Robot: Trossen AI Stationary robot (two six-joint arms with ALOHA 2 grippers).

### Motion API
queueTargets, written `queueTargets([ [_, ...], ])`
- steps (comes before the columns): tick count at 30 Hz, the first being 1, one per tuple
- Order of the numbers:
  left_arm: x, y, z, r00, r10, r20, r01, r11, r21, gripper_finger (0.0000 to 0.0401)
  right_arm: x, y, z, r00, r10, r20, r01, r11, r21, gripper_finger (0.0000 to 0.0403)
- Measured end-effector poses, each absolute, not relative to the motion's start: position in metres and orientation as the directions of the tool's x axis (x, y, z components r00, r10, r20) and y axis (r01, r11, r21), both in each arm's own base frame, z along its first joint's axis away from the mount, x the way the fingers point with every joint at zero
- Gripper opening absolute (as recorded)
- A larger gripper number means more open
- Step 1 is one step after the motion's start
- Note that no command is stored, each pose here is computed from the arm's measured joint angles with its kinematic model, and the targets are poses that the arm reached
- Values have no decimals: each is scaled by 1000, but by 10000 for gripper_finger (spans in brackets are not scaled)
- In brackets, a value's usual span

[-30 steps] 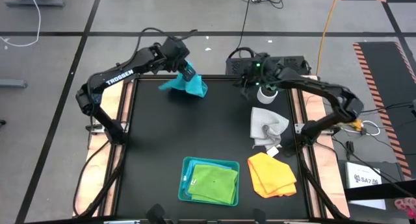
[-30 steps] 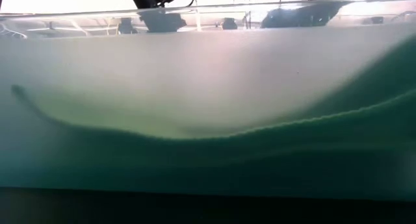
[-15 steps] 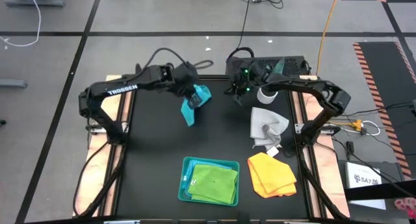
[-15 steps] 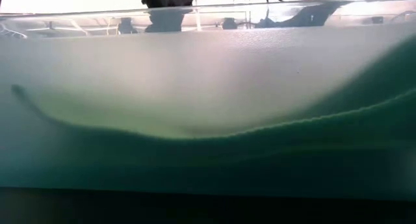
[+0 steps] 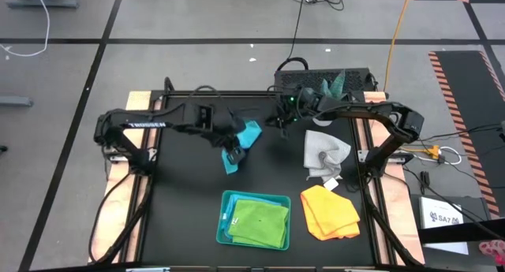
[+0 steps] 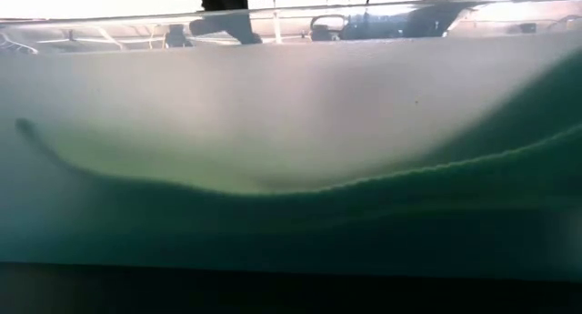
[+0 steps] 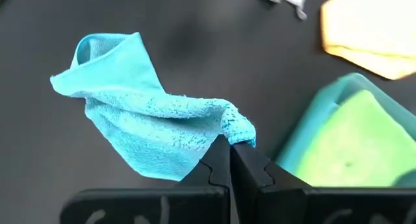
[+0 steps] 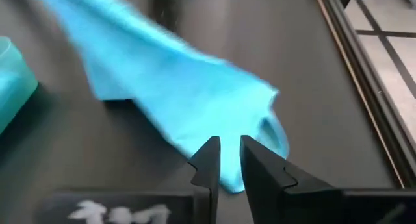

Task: Fold microfiber towels
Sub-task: Fold the blue microfiber cloth

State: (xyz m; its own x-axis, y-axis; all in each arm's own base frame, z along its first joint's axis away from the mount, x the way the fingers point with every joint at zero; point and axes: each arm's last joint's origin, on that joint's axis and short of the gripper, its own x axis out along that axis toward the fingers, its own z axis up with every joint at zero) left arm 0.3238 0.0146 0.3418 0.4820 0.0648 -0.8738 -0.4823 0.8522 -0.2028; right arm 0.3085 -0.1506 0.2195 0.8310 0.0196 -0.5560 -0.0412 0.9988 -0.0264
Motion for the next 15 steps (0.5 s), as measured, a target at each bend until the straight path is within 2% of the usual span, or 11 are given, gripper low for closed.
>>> queueTargets([
  [3, 324, 0, 342, 482, 43, -875, -481, 848, -223, 1, 309, -151, 221, 840, 20, -542, -33, 999, -13, 58],
  [7, 321, -11, 340, 458, 16, -889, -472, 852, -228, 1, 311, -147, 223, 856, 123, -502, -95, 992, 82, 59],
  [15, 315, -17, 338, 393, -3, -919, -462, 864, -201, 1, 343, -122, 202, 864, 268, -426, -223, 963, 154, 59],
])
